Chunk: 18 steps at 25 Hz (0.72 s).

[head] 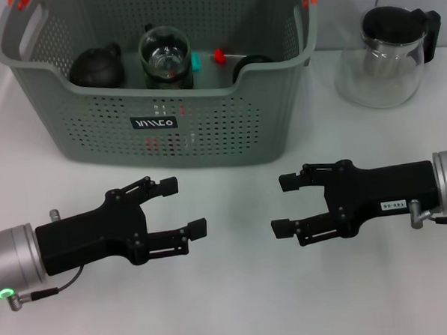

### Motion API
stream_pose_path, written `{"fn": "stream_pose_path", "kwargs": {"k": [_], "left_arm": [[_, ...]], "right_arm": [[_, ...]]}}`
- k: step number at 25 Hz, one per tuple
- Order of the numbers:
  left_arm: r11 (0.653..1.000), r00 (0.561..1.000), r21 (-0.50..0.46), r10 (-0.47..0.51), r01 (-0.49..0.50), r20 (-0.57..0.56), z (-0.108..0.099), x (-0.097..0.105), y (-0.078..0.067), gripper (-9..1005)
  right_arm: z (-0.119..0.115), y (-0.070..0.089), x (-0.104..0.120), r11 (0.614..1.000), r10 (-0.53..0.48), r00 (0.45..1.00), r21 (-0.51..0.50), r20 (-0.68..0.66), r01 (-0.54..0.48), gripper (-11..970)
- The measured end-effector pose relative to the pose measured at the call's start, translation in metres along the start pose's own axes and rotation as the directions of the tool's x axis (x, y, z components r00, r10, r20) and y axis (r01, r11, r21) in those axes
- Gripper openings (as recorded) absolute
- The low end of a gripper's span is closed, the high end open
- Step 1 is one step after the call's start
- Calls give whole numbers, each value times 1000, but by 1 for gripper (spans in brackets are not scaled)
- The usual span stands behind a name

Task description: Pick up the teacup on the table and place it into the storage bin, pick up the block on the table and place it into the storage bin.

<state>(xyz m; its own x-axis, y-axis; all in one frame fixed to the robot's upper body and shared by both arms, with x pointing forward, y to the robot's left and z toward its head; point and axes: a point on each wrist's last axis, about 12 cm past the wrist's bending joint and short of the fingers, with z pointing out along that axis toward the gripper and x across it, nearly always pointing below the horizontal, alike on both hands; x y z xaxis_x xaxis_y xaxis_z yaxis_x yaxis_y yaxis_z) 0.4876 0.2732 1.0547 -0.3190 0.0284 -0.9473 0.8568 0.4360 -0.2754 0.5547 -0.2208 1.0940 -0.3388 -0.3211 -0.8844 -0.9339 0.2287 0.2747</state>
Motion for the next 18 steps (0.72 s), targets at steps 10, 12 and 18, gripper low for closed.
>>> {"fn": "stream_pose_path", "kwargs": {"k": [10, 12, 18], "left_arm": [[1000, 1000, -6, 14, -14, -9, 3, -4, 4, 952], [1000, 1000, -6, 14, -14, -9, 3, -3, 4, 952], [1000, 1000, -6, 10, -10, -9, 3, -3, 4, 952]], "right_arm": [[-2, 0, 4, 1000, 11, 1000, 11, 3, -11, 935], [-3, 0, 4, 1000, 12, 1000, 13, 5, -12, 935], [-3, -1, 4, 1000, 15, 1000, 23, 3, -15, 935]]}}
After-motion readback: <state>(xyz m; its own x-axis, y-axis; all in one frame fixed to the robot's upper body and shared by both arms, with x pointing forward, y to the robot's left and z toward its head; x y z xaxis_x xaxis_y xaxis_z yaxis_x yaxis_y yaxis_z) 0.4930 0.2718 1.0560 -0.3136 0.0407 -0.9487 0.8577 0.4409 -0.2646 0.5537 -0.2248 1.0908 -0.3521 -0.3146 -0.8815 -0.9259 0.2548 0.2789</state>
